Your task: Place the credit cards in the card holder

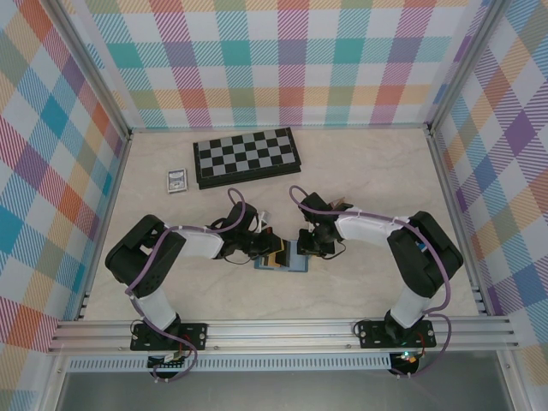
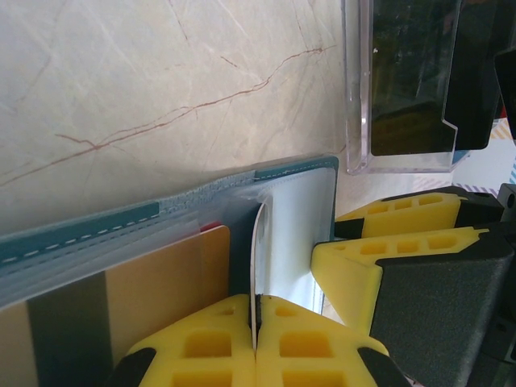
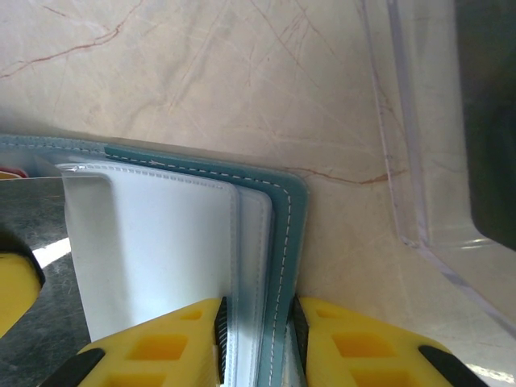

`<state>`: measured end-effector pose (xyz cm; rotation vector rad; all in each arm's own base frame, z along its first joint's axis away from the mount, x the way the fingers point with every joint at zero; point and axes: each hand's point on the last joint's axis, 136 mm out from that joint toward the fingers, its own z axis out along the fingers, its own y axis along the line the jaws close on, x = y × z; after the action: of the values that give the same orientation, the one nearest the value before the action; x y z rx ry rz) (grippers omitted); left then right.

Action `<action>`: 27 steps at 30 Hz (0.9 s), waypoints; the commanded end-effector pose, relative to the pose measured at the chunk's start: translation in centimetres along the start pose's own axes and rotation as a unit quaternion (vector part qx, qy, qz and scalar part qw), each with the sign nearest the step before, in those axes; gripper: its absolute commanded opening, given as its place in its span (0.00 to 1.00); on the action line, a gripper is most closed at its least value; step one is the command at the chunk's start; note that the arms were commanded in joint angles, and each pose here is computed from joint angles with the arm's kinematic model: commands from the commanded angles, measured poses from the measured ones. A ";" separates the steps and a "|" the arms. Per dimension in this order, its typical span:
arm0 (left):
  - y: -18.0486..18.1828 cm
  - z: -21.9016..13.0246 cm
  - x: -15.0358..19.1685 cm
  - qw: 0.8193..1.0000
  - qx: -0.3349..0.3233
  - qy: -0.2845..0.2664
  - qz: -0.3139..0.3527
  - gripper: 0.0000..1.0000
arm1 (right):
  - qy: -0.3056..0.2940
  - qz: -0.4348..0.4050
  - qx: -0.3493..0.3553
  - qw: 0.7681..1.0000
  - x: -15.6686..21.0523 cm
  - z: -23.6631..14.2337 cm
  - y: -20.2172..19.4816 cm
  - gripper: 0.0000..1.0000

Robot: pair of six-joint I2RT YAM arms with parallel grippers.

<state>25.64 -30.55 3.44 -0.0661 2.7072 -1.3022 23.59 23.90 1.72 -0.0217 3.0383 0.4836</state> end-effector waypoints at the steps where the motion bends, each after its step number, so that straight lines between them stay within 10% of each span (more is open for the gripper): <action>1: 2.4 0.6 1.4 0.999 -0.043 0.013 -0.016 0.00 | 0.003 -0.002 0.003 1.000 0.7 0.7 -0.4 0.28; 18: 1.0 2.2 1.8 0.999 -0.042 0.019 -0.001 0.05 | 0.002 0.000 0.004 1.000 0.9 0.7 -0.8 0.29; 27: 2.1 0.8 1.9 0.996 -0.089 0.008 0.000 0.23 | -0.002 0.014 0.019 1.000 0.8 0.3 -1.5 0.31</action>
<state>25.58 -31.69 3.38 -0.0504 2.7109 -1.2251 23.59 23.79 1.69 -0.0113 3.0168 0.4970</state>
